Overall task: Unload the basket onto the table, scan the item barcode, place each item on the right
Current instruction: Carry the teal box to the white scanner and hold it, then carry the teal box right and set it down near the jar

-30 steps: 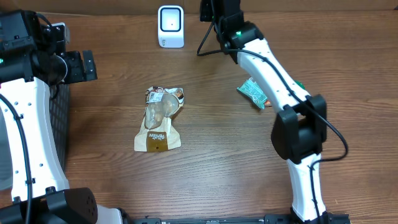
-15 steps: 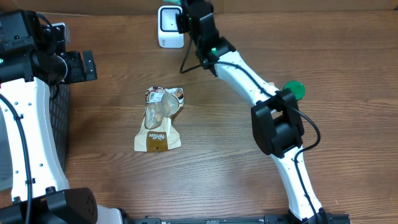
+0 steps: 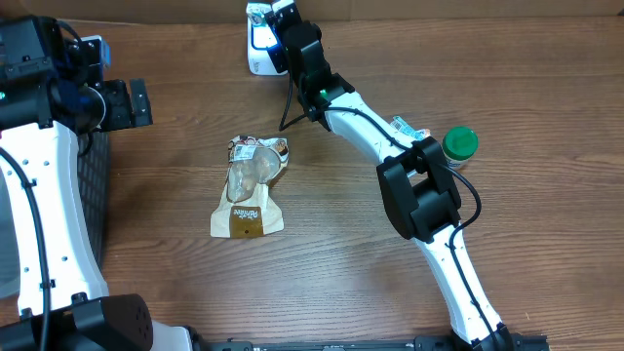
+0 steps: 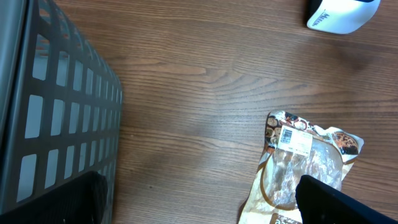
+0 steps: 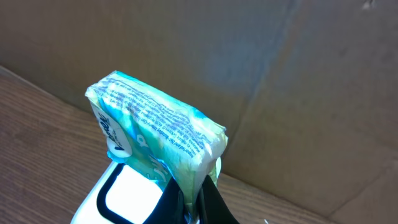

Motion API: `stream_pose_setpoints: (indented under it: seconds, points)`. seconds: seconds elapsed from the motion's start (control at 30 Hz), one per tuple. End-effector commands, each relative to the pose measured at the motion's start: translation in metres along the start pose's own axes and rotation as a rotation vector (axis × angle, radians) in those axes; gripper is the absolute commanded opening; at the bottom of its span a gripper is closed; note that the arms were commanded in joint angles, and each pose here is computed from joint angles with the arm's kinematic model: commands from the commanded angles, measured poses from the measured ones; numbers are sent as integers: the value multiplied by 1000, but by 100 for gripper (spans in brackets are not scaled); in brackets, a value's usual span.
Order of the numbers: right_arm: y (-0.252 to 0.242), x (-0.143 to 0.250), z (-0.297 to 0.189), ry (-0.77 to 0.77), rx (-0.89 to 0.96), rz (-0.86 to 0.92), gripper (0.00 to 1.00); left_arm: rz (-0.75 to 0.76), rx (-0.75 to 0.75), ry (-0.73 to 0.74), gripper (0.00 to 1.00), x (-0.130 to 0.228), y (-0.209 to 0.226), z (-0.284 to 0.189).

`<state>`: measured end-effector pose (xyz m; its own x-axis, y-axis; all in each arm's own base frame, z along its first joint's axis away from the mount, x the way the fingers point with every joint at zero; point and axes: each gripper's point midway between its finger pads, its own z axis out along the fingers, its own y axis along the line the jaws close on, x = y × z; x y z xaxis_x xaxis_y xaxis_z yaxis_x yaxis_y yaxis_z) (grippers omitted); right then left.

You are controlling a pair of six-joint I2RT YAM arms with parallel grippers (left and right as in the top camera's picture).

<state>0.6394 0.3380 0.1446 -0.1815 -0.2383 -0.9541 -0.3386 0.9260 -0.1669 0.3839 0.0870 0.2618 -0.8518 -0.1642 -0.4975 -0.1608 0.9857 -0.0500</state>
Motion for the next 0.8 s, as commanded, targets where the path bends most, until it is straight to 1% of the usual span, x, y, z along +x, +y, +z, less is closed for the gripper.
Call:
stream_pose_setpoints:
  seconds: [0.0,0.13,0.27,0.47,0.6,0.67,0.77]
  points:
    - [-4,-10,0,-32,20,0,4,23,-3,-12,100,-3,2,-3]
    - [3,-15,-2,-42,13,-1,4,23,-3,-12,100,-3,2,-3]
    - [7,-27,-8,-57,13,1,4,23,-3,-12,99,-3,2,-3]
    - [4,-77,-37,-72,-3,15,4,23,-3,-12,100,-3,2,-3]
    - [-6,-104,-66,-25,-10,104,4,23,-3,-12,99,-3,2,-3]
    - [-17,-120,-92,30,-12,183,4,23,-3,-12,100,-3,2,-3]
    - [-32,-132,-131,122,-30,238,4,23,-3,-12,99,-3,2,-3]
